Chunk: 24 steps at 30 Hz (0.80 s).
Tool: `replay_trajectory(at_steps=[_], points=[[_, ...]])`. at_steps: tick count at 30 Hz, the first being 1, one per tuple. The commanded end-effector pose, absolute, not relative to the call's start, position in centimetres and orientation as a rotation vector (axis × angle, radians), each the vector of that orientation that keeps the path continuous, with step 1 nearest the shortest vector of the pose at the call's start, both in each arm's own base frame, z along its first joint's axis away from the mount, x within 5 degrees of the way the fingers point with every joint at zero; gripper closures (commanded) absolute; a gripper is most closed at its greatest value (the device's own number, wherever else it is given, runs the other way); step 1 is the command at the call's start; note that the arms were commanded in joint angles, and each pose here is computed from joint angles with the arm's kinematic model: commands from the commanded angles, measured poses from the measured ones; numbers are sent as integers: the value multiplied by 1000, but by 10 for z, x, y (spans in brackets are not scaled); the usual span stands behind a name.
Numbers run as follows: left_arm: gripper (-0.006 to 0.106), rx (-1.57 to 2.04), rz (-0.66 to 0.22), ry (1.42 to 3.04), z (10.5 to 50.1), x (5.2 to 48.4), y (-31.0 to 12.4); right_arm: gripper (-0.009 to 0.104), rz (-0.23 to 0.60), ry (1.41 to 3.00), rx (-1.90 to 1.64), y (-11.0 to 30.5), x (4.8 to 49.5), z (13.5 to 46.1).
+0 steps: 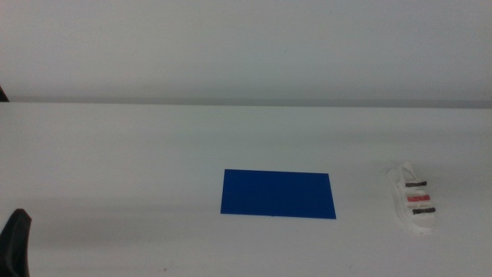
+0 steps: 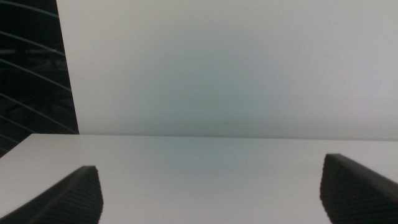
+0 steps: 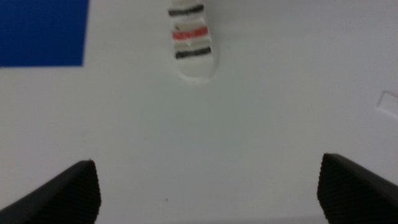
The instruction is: Use one arm to grab the shoe from the table and place it on the mat.
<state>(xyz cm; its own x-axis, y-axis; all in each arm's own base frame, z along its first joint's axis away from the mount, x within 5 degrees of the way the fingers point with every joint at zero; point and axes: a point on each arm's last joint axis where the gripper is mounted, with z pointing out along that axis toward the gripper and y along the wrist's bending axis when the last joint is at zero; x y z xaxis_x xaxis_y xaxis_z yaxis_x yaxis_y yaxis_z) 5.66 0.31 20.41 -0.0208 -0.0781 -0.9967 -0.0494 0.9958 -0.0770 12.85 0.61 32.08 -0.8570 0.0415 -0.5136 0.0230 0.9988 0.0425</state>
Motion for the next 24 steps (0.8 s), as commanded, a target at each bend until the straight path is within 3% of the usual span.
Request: replay_trajectory(at_steps=[1, 8, 13, 24], points=[[7, -106, -28, 1577, 194, 55, 3, 2, 7, 2643, 46, 4, 144, 316], [7, -106, -28, 1577, 194, 55, 3, 2, -26, 2814, 110, -9, 215, 307], [7, -106, -28, 1577, 194, 55, 3, 2, -41, 2911, 75, -13, 268, 274], [7, -106, -28, 1577, 194, 55, 3, 2, -19, 2911, 5, -3, 317, 217]])
